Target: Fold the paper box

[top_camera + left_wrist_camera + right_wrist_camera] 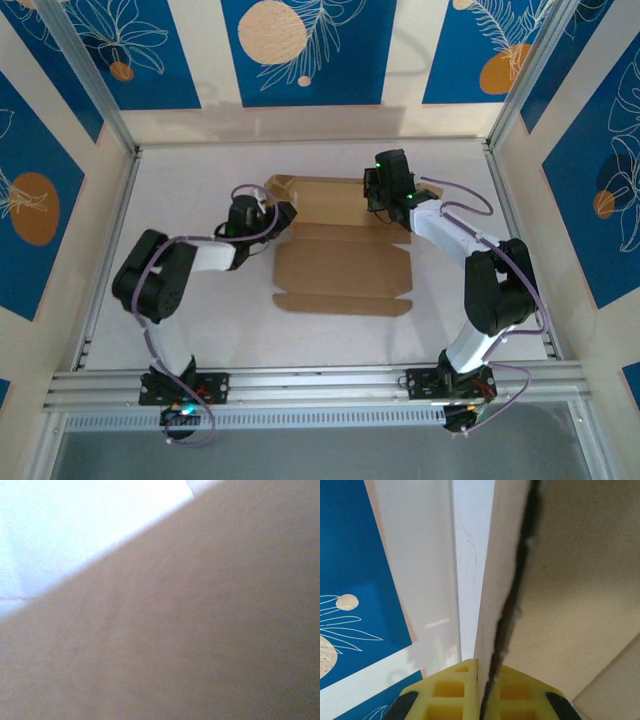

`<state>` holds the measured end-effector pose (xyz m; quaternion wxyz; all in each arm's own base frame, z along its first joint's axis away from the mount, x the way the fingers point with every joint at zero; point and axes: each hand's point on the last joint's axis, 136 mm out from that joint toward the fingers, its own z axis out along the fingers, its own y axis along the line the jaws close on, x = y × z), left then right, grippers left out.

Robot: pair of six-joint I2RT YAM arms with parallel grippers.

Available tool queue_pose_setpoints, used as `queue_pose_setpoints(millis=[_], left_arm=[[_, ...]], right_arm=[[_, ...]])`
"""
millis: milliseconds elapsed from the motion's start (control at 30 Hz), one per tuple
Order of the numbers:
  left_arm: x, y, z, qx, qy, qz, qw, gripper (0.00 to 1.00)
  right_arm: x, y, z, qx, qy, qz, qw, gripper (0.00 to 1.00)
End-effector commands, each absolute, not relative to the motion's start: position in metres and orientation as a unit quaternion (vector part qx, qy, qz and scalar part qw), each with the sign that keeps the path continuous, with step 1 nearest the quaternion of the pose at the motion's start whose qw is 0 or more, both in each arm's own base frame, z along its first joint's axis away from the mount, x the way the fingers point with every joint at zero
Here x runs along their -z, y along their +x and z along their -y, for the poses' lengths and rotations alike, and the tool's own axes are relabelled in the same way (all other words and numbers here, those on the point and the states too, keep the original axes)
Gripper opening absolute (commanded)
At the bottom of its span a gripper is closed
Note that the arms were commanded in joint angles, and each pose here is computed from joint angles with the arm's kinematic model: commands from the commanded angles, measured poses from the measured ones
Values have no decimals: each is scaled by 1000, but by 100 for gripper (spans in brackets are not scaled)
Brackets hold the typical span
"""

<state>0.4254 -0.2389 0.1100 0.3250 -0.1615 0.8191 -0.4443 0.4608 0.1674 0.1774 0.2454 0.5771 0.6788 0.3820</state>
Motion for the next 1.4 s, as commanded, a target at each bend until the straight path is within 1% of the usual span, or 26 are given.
queue_pose_setpoints(millis=[0,100,167,233,267,333,400,467,600,733,867,1033,1200,1367], left_arm=[[-155,411,237,395,-21,-838,377,44],[-196,402,213,337,28,-827,448,46],[-224,399,190,299,34,-811,501,47],[-246,401,163,261,26,-800,540,47],[-250,405,151,244,16,-801,546,47],[-243,418,122,203,-18,-818,538,46],[-225,430,100,175,-48,-837,516,46],[-202,439,96,165,-49,-857,486,44],[-145,438,113,166,-25,-901,401,46],[-119,418,143,210,20,-910,358,49],[-117,394,181,249,98,-902,338,49],[-121,372,212,283,156,-888,328,50],[-122,356,237,287,197,-879,325,53],[-121,344,249,276,229,-871,336,58]], right_arm=[[-166,453,-174,-373,536,-728,210,0],[-166,455,-171,-374,525,-737,202,0],[-166,455,-170,-378,519,-740,199,0],[-168,456,-172,-386,509,-744,198,0],[-169,457,-173,-390,503,-745,198,0],[-170,457,-176,-399,493,-749,194,0],[-170,456,-176,-405,490,-749,187,0],[-169,456,-175,-408,492,-747,184,0],[-173,456,-175,-413,491,-744,187,0],[-176,460,-176,-423,494,-737,186,0],[-178,463,-177,-427,497,-733,183,0],[-178,467,-179,-429,502,-729,180,0],[-178,469,-181,-432,504,-726,176,0],[-177,468,-182,-435,503,-726,175,0]])
